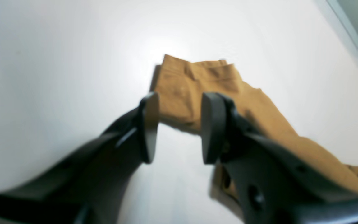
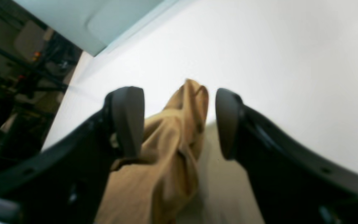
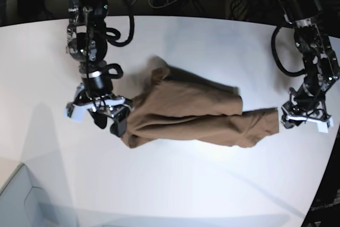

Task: Layout the t-shirt on the table in an organized manner, then fold the t-shirt properly
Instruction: 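Lift the t-shirt with both grippers and stretch it between them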

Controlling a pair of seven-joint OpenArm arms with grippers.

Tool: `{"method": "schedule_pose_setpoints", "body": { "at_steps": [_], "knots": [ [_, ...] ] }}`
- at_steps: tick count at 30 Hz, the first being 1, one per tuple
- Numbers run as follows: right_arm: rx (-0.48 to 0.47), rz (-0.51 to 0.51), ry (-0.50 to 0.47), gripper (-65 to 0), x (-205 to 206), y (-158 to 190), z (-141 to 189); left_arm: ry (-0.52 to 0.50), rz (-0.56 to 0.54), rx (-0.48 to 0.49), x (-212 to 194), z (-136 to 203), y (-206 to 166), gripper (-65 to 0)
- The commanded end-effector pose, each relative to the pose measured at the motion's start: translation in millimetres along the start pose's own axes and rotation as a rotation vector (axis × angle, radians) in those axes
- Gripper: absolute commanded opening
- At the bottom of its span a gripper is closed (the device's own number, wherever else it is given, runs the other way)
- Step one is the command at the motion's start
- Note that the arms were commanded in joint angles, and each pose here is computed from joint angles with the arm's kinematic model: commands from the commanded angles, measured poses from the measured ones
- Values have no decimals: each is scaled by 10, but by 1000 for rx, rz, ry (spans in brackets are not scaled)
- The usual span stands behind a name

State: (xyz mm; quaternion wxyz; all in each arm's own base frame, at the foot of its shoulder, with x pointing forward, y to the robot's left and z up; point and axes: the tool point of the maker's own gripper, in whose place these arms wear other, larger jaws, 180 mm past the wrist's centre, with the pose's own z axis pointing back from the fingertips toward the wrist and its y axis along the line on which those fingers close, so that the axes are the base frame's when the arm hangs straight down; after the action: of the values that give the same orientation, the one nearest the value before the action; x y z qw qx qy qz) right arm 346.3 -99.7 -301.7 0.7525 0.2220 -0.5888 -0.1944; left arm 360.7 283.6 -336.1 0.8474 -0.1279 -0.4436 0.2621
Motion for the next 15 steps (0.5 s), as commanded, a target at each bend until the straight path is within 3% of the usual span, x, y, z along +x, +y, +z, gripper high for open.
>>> {"method": "schedule_pose_setpoints", "body": {
  "at_steps": [1, 6, 15],
  "knots": [
    [21, -3, -27, -265, 49, 49, 69, -55, -18, -30, 203, 115, -67, -425],
    [-6, -12, 23, -265, -162, -41, 211, 93, 5, -83, -270, 191, -193, -390],
    [-28, -11, 60, -265, -289, -122, 302, 343, 58, -153, -1474, 197, -563, -153]
  ]
}}
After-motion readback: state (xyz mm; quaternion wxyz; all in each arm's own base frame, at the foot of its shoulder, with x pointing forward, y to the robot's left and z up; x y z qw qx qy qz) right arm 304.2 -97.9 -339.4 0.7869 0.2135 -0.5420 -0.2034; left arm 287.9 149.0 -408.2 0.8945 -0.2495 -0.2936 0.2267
